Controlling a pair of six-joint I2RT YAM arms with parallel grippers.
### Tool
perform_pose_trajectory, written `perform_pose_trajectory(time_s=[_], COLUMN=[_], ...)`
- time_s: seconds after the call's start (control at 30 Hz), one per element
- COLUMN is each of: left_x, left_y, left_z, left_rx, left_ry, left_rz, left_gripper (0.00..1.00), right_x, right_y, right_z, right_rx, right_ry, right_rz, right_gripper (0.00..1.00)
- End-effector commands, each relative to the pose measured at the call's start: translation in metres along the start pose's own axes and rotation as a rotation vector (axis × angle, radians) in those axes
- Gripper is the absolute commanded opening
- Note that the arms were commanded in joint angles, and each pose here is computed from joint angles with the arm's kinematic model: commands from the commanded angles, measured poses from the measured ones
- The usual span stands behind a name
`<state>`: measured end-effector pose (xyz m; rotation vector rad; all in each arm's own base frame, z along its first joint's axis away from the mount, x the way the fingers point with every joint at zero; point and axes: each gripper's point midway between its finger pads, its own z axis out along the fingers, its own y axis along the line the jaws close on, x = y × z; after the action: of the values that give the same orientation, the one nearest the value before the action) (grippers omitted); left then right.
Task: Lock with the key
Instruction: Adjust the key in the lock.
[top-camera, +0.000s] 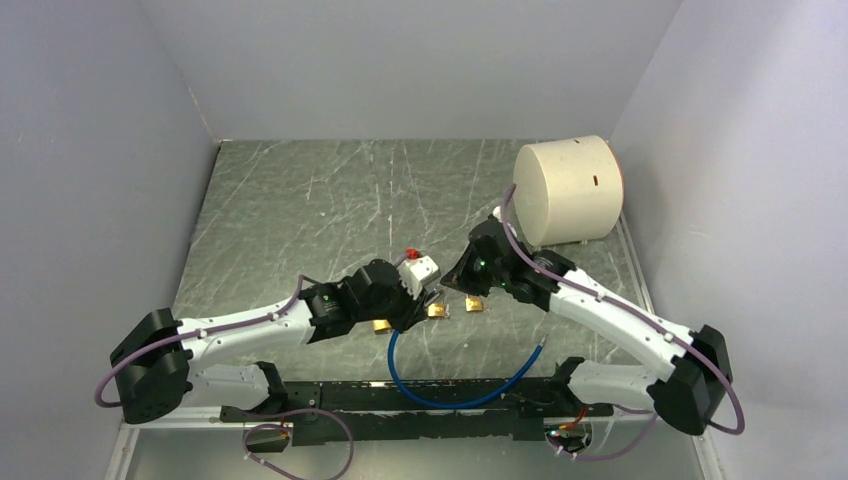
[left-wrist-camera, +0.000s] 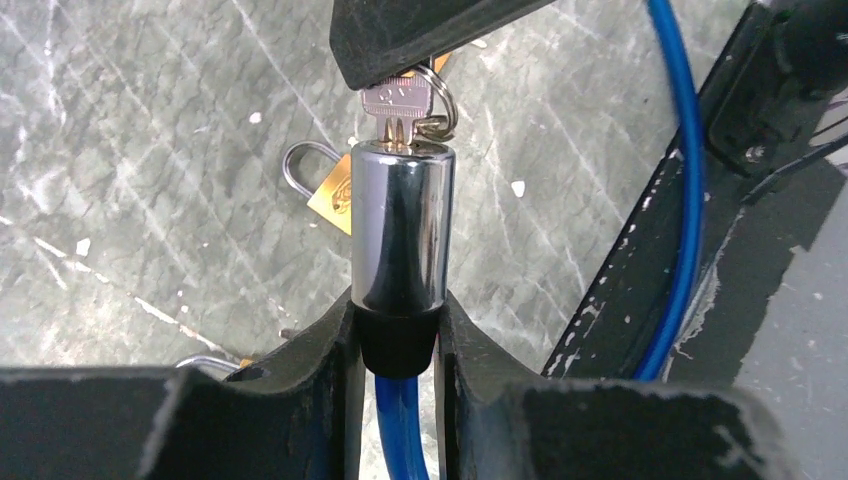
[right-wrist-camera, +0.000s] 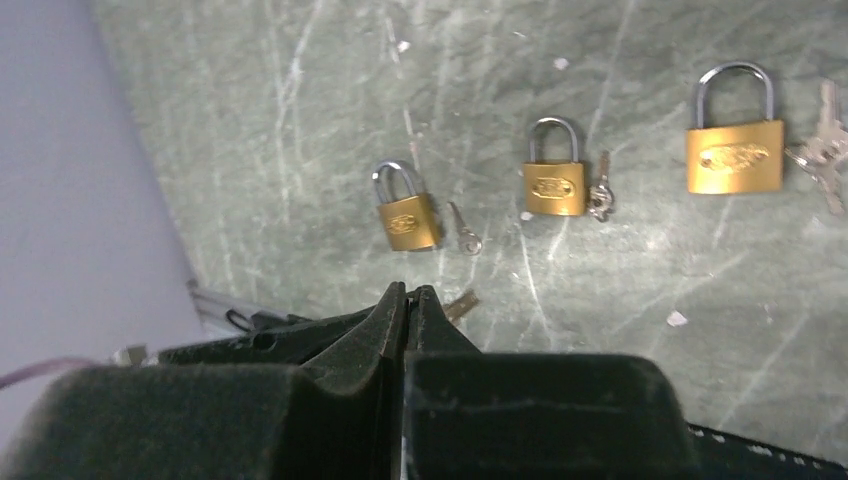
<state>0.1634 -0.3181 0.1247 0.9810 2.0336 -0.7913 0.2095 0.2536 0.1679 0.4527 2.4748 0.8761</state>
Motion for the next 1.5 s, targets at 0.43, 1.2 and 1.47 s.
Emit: perform_pose_trajectory(time_s=[0.43, 1.2, 1.47], left_x=[-0.034, -0.036, -0.033], left_y=[0.003, -0.009, -0.011], left_z=[-0.013, -0.012, -0.008], left_rx=[-0.126, -0.130, -0.174], left_ry=[-0.138, -0.117, -0.086], left_rz=[0.095, 0.178, 0.216], left_gripper=[0.03, 0.03, 0.03], right_x=[-0.001, 0.007, 0.002], right_y=[-0.010, -0.007, -0.012], right_z=[-0.012, 0.005, 0.007], right_rx=[0.206, 0.219, 0.257], right_ry=[-0.078, -0.026, -0.055], right_rz=[0.036, 0.019, 0.042], right_gripper=[0.30, 0.11, 0.00])
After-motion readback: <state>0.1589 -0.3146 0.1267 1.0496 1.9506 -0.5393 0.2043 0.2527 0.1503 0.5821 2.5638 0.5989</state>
